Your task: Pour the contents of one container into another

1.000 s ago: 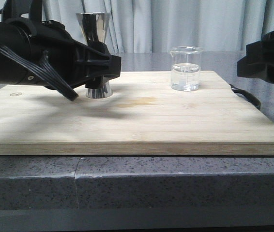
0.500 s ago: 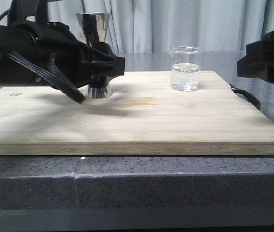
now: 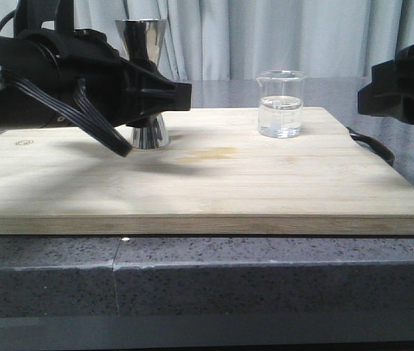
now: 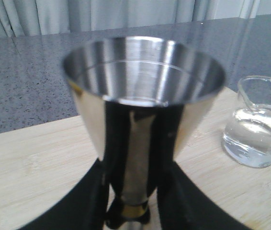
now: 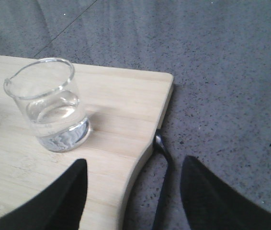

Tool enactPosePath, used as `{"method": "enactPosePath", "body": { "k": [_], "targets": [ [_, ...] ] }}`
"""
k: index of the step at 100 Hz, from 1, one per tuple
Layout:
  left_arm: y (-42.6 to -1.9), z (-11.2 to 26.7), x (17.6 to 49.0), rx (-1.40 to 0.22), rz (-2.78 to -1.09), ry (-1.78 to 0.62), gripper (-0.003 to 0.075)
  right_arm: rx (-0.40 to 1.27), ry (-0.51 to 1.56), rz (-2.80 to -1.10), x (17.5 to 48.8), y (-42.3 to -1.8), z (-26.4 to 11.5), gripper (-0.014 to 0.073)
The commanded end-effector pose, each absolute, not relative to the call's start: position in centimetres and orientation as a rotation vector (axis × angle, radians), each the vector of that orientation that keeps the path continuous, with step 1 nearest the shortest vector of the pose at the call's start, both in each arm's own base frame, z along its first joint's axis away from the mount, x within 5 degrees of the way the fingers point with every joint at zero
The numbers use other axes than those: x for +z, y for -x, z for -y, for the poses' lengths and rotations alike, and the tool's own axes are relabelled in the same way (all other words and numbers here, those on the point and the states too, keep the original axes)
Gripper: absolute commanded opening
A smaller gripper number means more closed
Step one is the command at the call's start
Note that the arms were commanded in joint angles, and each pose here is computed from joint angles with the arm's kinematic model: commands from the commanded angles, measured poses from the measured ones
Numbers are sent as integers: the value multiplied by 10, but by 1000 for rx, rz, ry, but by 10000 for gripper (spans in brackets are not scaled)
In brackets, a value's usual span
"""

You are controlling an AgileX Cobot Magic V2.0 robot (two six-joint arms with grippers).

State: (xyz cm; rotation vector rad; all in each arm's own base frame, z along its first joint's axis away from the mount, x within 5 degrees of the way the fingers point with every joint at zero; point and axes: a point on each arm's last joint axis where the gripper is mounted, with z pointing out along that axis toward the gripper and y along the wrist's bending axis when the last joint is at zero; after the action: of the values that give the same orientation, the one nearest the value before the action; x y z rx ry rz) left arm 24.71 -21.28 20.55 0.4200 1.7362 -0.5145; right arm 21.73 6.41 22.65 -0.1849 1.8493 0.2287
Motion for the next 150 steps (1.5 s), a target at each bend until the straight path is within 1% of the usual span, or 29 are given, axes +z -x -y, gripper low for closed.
{"method": "enactPosePath", "body": {
  "k": [1,4,6,17,30,49,64,83,92,150],
  "targets": [
    [-248,216,232,-555,-1598,-379,43,235,178,-1732,243,-221,-65,382],
    [-248,216,232,-555,-1596,-378,-8,234,183,-1731,243,-221,-65,382],
    [-248,216,232,-555,-1596,-378,-20,233,189,-1730,243,-221,-66,382],
    [-248,216,232,-555,-1594,-378,-19,233,223,-1703,245,-221,-68,383],
    [-246,215,234,-587,-1615,-352,-20,263,268,-1624,250,-221,-75,383],
    [-234,215,257,-637,-1562,-382,-20,283,299,-1628,240,-227,-83,384],
    [-227,215,274,-661,-1568,-408,-20,300,332,-1572,232,-234,-91,391],
    [-222,213,286,-670,-1548,-428,-20,313,358,-1540,223,-241,-96,504],
    [-220,211,290,-675,-1534,-423,-20,317,357,-1534,219,-246,-98,533],
    [-219,211,290,-674,-1544,-430,-20,325,392,-1507,219,-282,-114,531]
  ]
}}
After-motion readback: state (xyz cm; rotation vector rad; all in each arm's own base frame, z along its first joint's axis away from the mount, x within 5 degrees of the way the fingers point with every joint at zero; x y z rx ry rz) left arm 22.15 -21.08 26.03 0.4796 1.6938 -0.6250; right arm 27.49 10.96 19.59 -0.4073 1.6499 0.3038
